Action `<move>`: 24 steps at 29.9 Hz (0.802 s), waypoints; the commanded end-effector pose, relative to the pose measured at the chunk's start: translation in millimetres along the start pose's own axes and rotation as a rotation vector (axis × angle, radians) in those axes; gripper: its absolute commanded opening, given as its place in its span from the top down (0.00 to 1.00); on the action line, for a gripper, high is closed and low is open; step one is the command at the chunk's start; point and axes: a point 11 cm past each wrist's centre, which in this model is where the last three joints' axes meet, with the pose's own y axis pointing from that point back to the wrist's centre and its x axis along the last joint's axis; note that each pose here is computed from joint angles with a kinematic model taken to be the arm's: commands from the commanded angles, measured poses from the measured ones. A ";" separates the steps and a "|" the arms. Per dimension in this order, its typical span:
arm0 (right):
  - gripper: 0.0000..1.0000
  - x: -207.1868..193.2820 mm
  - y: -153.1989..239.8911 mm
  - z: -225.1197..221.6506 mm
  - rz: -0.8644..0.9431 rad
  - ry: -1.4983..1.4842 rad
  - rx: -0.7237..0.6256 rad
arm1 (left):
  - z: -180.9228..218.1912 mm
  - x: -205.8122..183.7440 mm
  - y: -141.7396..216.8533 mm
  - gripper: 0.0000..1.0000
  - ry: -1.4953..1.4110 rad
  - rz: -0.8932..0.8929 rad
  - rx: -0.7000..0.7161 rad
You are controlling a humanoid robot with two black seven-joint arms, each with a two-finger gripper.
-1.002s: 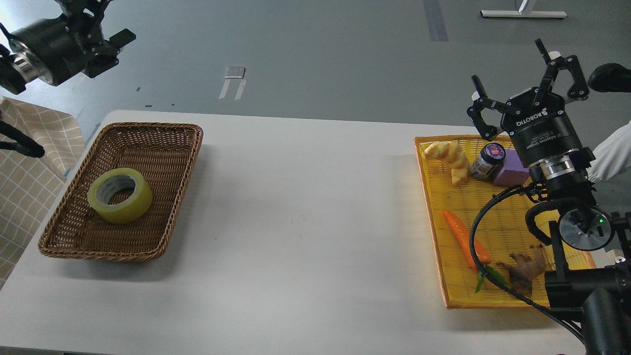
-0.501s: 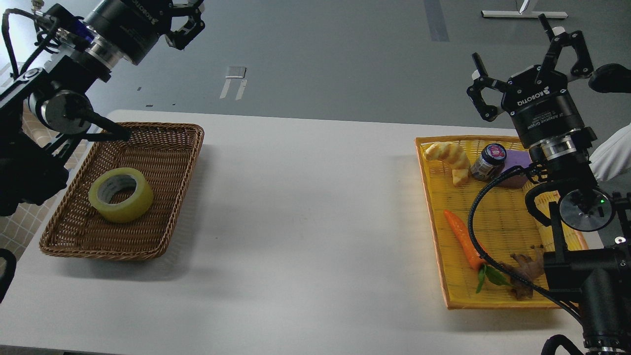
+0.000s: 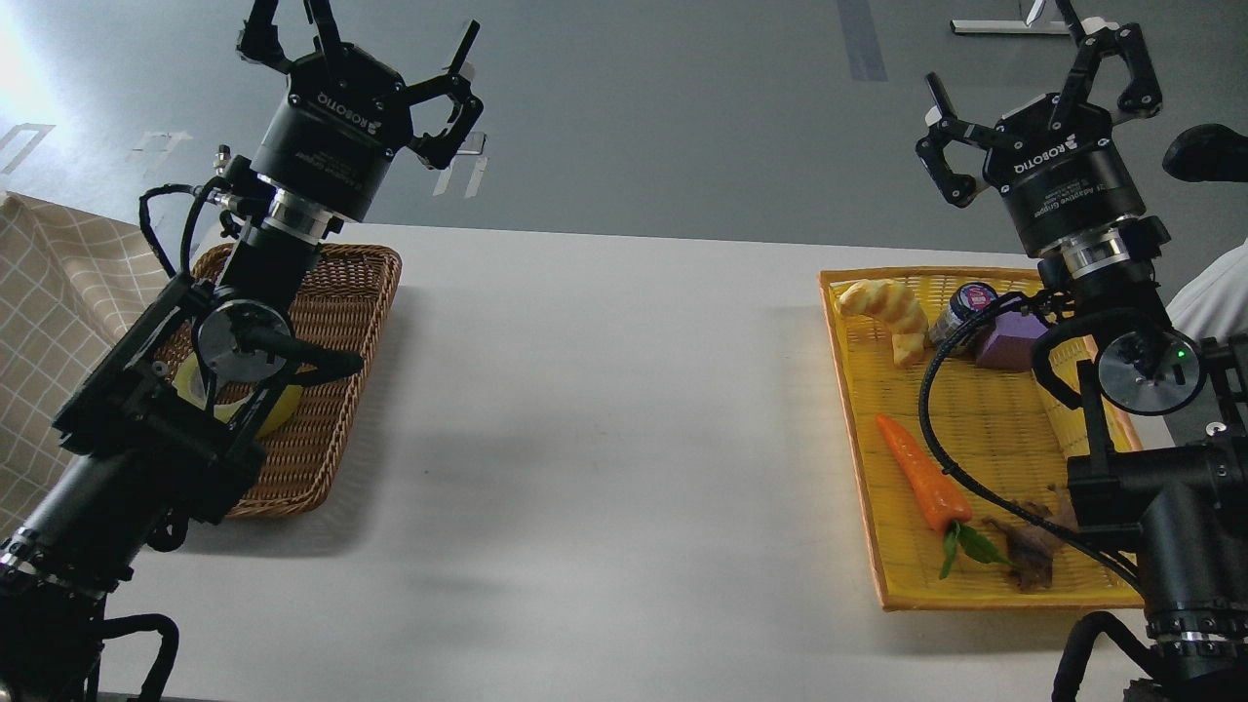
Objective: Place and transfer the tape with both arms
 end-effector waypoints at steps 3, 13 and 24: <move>0.00 0.2 -1.4 0.5 0.001 0.005 -0.004 | -6.5 -2.5 -5.9 0.02 -0.001 -0.010 0.012; 0.00 -1.0 -1.1 0.1 -0.002 0.008 0.003 | 5.4 5.6 -18.4 0.02 -0.019 0.006 -0.029; 0.00 0.3 0.1 0.6 0.001 0.006 0.005 | 2.7 8.5 -16.3 0.02 -0.019 0.015 -0.016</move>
